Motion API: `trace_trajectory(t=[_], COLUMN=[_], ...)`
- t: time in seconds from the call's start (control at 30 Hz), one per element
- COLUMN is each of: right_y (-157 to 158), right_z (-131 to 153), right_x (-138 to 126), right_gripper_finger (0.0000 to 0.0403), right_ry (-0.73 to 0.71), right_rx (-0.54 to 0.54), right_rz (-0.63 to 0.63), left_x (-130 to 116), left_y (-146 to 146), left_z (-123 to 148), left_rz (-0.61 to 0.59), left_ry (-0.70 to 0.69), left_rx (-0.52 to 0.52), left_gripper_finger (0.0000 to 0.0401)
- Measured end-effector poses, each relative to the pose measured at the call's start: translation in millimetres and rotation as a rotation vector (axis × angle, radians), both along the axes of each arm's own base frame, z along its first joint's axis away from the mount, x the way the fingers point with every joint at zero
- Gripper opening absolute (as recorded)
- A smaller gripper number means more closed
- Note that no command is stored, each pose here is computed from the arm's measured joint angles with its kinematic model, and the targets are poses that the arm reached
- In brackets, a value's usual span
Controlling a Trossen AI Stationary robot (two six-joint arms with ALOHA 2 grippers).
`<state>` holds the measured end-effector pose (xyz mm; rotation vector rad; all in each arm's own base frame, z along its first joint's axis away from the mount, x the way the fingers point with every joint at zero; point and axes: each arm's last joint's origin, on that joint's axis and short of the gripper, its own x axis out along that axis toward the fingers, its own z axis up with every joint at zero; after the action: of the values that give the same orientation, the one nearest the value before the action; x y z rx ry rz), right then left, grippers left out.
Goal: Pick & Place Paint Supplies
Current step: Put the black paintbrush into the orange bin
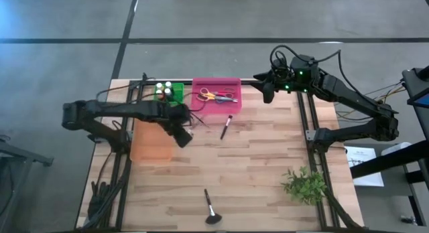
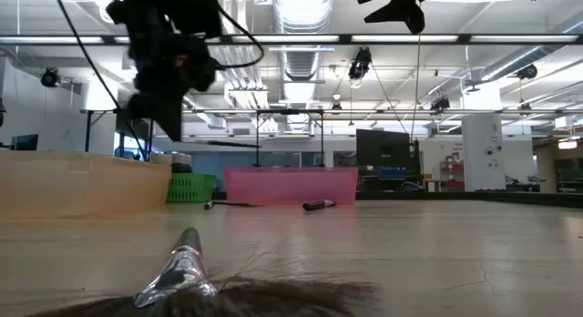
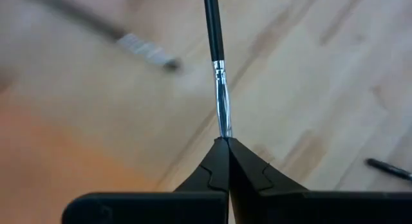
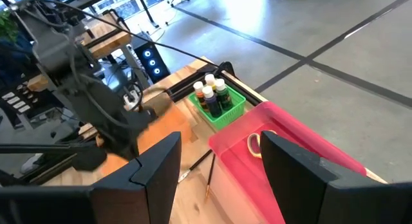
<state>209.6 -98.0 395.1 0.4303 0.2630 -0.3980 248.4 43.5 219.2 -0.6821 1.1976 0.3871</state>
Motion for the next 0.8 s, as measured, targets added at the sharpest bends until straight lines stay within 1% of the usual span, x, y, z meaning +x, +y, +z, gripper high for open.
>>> trace_trajectory(t=[0.2, 0.3, 0.4, 0.47, 0.57, 0.63, 0.73, 0.8], right_y=[0, -1, -1, -1, -2, -2, -3, -3], right_z=[-3, -6, -11, -14, -19, -19, -17, -14], right_x=[0, 1, 2, 3, 4, 5, 6, 6], right_gripper_finger=[0.0207, 0.0207, 0.0207, 0.0207, 0.0207, 0.0207, 0.0207, 0.0207], right_ry=[0.008, 0.013, 0.021, 0.025, 0.021, 0.006, -0.034, -0.058], right_rx=[-0.002, 0.000, 0.005, 0.012, 0.024, 0.023, 0.012, 0.005], right_rz=[0.001, 0.001, 0.001, -0.001, -0.005, -0.006, -0.005, -0.006], left_x=[-44, -65, -80, -87, -89, -91, -94, -97], left_y=[-5, -9, -16, -21, -26, -28, -29, -30], left_z=[29, 40, 46, 46, 42, 35, 20, 11], left_rz=[0.189, 0.295, 0.377, 0.426, 0.475, 0.512, 0.563, 0.574], left_ry=[0.091, 0.126, 0.148, 0.192, 0.234, 0.258, 0.305, 0.340], left_rx=[0.050, 0.054, 0.041, 0.033, 0.040, 0.030, -0.014, -0.030], left_gripper_finger=[0.0000, 0.0000, 0.0000, 0.0000, 0.0000, 0.0000, 0.0001, 0.0012])
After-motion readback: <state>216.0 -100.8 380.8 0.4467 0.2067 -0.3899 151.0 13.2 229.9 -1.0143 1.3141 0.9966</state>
